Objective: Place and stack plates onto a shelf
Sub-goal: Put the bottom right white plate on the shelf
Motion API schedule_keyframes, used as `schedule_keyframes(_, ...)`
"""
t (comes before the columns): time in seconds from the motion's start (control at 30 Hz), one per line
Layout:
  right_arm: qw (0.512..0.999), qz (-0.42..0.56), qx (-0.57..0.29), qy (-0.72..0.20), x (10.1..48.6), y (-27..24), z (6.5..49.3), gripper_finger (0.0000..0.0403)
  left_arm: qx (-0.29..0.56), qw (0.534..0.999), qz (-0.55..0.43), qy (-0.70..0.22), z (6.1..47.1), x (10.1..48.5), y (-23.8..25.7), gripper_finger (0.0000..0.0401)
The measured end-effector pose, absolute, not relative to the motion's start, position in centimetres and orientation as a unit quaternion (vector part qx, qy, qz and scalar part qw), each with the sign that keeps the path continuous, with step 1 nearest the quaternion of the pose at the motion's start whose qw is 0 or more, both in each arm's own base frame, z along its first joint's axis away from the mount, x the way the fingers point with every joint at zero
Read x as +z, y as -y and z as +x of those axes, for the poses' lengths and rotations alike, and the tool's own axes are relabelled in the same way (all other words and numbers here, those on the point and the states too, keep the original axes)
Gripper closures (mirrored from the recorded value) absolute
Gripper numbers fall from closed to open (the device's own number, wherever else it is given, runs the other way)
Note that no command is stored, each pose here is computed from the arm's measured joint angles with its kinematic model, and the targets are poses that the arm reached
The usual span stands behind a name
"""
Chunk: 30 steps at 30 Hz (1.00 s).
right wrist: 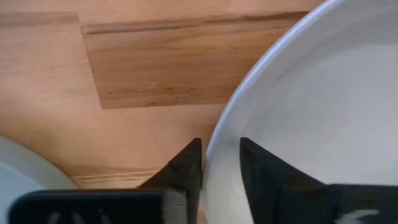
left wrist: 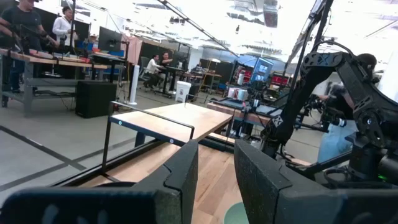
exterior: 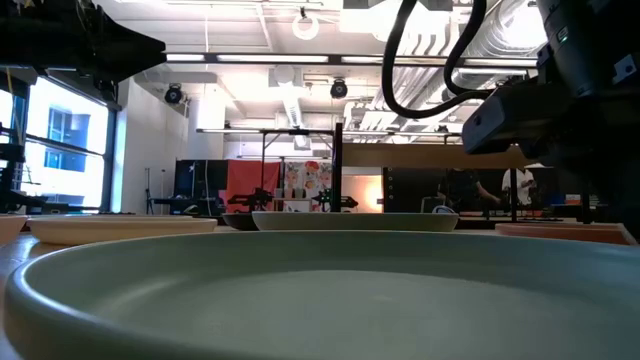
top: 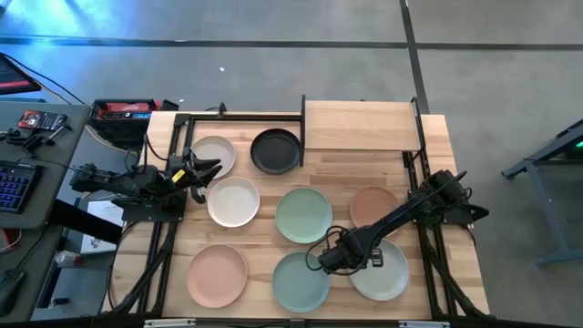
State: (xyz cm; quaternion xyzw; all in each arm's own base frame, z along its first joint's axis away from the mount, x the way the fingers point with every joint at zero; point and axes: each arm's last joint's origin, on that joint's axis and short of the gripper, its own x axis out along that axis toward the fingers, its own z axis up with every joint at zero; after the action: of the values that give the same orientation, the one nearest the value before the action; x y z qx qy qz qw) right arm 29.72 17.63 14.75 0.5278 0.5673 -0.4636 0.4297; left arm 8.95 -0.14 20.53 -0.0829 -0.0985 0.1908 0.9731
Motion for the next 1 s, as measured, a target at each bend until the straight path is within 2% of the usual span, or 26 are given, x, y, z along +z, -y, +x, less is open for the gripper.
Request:
schedule_keyframes(0.2,0.426,0.535,-0.454,-0.571,14.8,-17.8,29.9,0.0395,0.191,0.974,-0.081,0.095,9.0,20.5,0.1,0.0309)
schedule_keyframes(0.57,0.436,0.580,-0.396,-0.563,15.7,-18.6,31.2,0.0398,0.191,0.974,-0.080,0.093,9.0,20.4,0.1,0.0309)
schedule_keyframes(1.0,0.499,0.570,-0.414,-0.505,22.3,-19.1,33.1,0.0401,0.191,0.974,-0.080,0.093,9.0,20.4,0.1,0.0309)
